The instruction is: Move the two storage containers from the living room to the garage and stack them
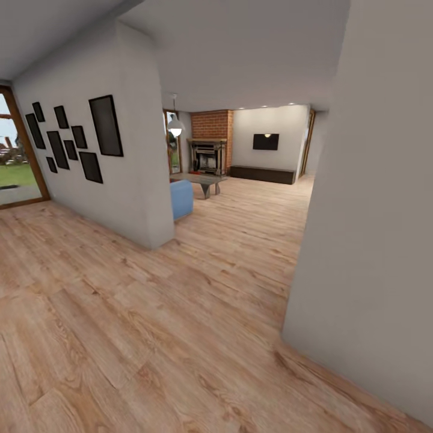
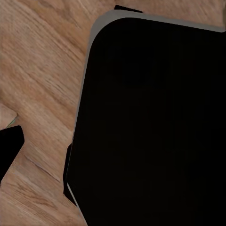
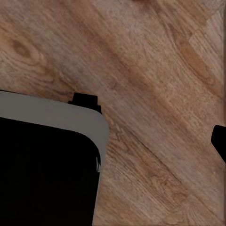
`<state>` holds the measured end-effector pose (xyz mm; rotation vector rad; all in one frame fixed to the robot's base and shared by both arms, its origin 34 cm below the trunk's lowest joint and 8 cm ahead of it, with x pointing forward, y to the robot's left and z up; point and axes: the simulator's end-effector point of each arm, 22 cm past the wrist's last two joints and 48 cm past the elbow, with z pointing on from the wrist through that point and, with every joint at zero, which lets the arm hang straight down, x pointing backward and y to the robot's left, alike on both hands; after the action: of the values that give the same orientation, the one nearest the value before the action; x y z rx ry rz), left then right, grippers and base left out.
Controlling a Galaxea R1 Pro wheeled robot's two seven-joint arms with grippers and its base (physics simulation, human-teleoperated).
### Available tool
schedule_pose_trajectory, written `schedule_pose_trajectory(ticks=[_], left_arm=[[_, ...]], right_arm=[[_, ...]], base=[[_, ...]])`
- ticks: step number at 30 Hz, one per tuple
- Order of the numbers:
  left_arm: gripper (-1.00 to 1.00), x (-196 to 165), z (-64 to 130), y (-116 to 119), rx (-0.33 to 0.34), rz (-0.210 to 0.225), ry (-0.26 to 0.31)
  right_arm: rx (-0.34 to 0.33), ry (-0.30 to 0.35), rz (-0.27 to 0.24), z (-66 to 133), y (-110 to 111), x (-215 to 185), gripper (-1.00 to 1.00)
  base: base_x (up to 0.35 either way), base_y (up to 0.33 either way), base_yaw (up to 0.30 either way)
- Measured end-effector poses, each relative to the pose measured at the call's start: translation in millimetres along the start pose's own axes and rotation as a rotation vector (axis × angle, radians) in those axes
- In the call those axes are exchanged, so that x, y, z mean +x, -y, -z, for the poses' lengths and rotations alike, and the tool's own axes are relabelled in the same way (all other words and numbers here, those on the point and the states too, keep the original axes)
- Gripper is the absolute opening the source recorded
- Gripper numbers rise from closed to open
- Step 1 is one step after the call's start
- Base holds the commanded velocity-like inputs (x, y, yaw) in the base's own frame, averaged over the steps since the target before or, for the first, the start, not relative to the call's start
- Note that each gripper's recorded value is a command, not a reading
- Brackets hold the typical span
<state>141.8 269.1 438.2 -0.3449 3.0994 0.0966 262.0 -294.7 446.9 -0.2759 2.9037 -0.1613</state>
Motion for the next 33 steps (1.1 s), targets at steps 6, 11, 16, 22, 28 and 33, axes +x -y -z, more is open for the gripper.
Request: schedule_pose_trajectory(ticks=[6,11,16,22,28,33], left_arm=[[1.00,0.1,0.0,0.0,0.000,0.000,0.000],[1.00,0.1,0.0,0.0,0.000,0.000,0.000],[1.00,0.0,0.0,-0.4,-0.001,0.000,0.000],[1.00,-0.5,-0.1,-2.4,-0.004,0.042,0.000],[1.00,0.3,-0.1,-2.9,-0.006,0.102,-0.004],[1.00,0.6,-0.1,-2.9,-0.006,0.108,-0.005]], right_arm=[[-0.007,0.000,0.032,0.0,-1.6,0.1,1.00],[-0.013,0.002,0.057,0.2,-5.0,-0.4,1.00],[-0.013,0.002,0.062,0.1,-4.4,-0.2,1.00],[-0.010,0.001,0.066,0.0,-1.9,0.3,1.00],[-0.022,0.001,0.130,0.1,-5.7,0.2,1.00],[-0.035,0.004,0.194,0.4,-11.1,-0.5,1.00]], base=[[0.322,0.000,0.000],[0.322,0.000,0.000],[0.322,0.000,0.000],[0.322,0.000,0.000],[0.322,0.000,0.000],[0.322,0.000,0.000]])
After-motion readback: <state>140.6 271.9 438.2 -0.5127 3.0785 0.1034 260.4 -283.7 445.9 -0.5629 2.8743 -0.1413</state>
